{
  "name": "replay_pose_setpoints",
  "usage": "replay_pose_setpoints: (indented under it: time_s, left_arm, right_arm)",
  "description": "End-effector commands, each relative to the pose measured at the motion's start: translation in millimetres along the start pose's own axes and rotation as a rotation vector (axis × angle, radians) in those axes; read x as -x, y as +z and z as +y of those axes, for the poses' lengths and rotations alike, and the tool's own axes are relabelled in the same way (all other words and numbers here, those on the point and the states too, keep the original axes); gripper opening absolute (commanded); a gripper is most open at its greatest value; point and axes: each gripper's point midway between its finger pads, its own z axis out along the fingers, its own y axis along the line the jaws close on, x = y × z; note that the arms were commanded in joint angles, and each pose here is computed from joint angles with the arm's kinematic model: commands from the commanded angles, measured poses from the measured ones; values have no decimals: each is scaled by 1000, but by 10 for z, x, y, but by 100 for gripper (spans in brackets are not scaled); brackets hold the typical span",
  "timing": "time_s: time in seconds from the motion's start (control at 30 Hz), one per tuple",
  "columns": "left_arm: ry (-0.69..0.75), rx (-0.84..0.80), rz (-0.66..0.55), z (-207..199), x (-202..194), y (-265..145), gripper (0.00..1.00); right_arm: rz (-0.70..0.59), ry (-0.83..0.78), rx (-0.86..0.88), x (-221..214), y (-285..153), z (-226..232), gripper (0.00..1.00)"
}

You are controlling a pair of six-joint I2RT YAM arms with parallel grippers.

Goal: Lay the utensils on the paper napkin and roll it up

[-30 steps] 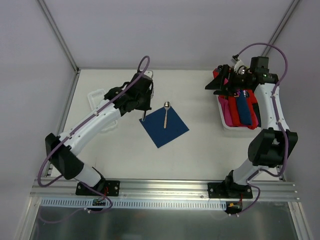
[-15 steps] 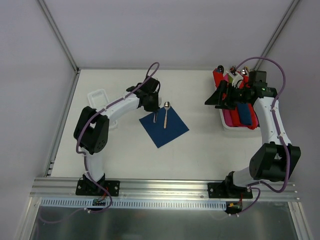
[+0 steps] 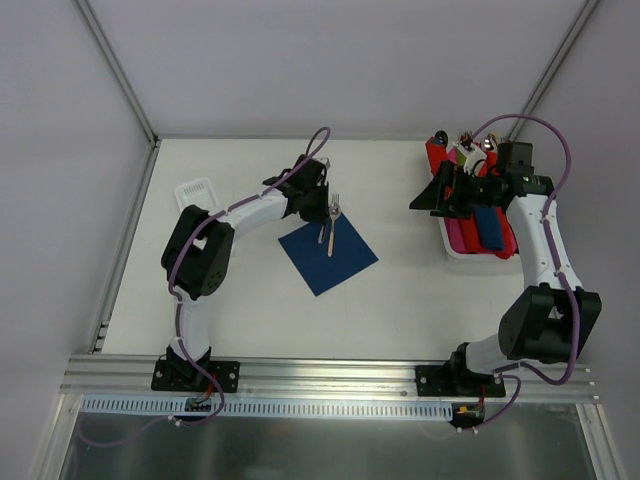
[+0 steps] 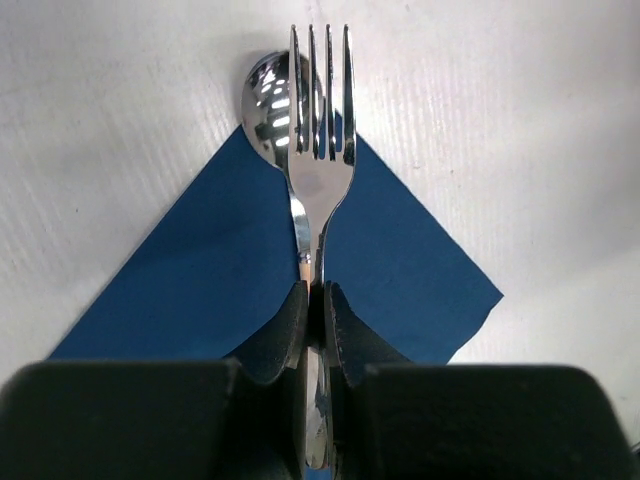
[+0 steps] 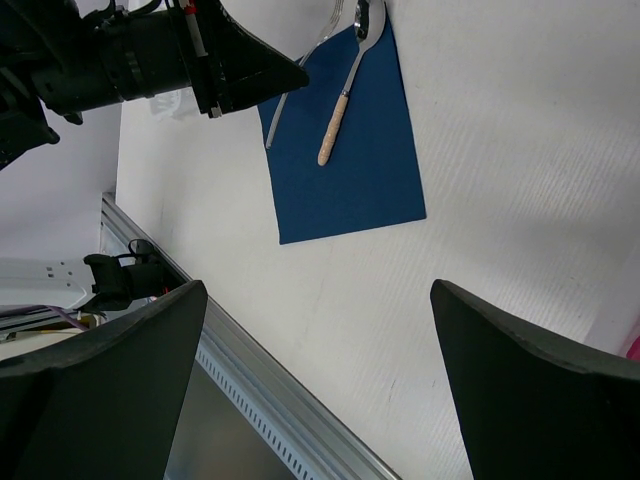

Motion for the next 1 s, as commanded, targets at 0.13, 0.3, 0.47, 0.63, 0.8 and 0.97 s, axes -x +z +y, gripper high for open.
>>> replay_pose_setpoints:
  time_s: [0.13, 0.3, 0.47, 0.63, 0.8, 0.97]
  left_arm:
    - [80, -44, -92, -31, 125, 28, 0]
    - [75, -34, -174, 27, 170, 1, 0]
    - [98, -7, -163, 62, 91, 71, 0]
    - [86, -4, -177, 72, 77, 84, 0]
    - [68, -5, -174, 63, 78, 102, 0]
    - [53, -17, -170, 32, 89, 127, 0]
  right_arm:
    - [-14, -20, -3, 44, -3, 9, 99]
    - [-5, -9, -2, 25, 22, -17, 99]
    - [-3, -7, 3, 31, 28, -15, 99]
    - [4, -3, 2, -6, 36, -28, 99]
    - [3, -2, 2, 4, 39, -30, 99]
    - [9, 4, 2, -5, 51, -44, 99]
